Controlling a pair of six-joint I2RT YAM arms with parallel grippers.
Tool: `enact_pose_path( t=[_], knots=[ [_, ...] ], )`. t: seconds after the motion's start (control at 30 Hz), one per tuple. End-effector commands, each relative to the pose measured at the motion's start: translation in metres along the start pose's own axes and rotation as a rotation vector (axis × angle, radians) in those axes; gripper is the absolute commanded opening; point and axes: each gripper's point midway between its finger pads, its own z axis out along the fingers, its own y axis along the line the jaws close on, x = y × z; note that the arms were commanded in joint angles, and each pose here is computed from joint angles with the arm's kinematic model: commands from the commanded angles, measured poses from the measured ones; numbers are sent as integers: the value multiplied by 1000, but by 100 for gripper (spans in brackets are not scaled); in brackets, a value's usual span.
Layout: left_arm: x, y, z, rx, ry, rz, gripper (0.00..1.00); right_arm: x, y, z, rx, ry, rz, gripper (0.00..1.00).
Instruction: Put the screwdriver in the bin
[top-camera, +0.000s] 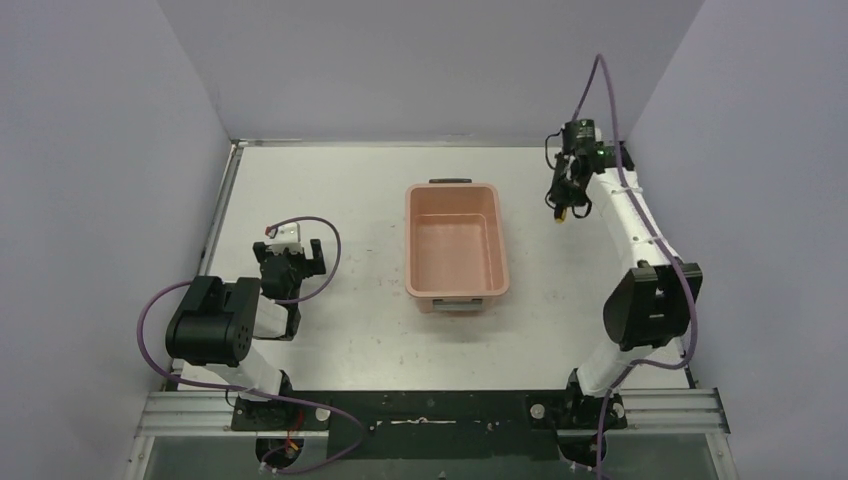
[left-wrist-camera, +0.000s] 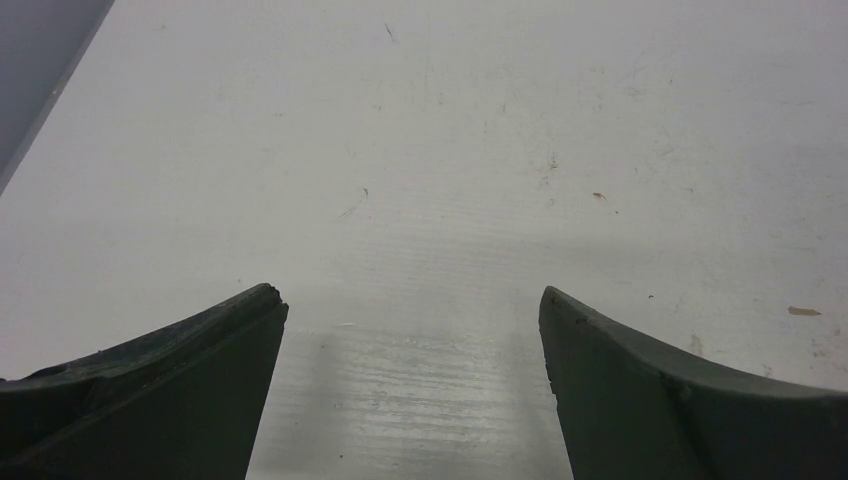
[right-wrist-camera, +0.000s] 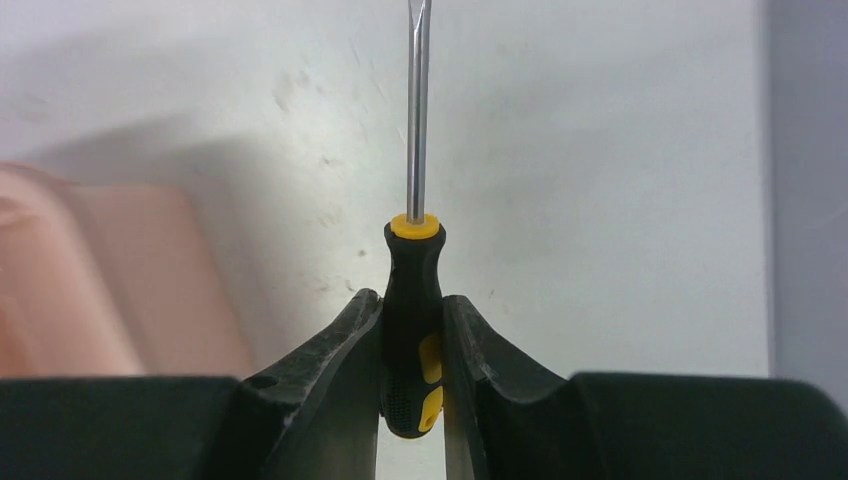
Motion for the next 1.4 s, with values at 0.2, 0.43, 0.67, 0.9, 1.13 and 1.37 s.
enact_pose_path(
  t=[0.2, 0.43, 0.67, 0.9, 1.13, 1.37],
  knots=[
    [-21, -1, 5, 0, -72, -19, 97, -29, 121, -187, -303, -287, 16, 0],
    [-21, -1, 5, -1, -71, -18, 97, 52, 221, -144, -402, -177, -132, 0],
    [-21, 0, 5, -1, -71, -19, 97, 121, 235, -53, -305, -28, -217, 0],
    [-21, -1, 5, -1, -71, -19, 97, 152, 234, 6, -206, 55, -274, 0],
    [-21, -1, 5, -1, -73, -18, 97, 163, 232, 24, -174, 72, -253, 9],
    [-21, -1, 5, -1, -72, -19, 97, 140, 232, 4, -159, 24, -244, 54]
  ],
)
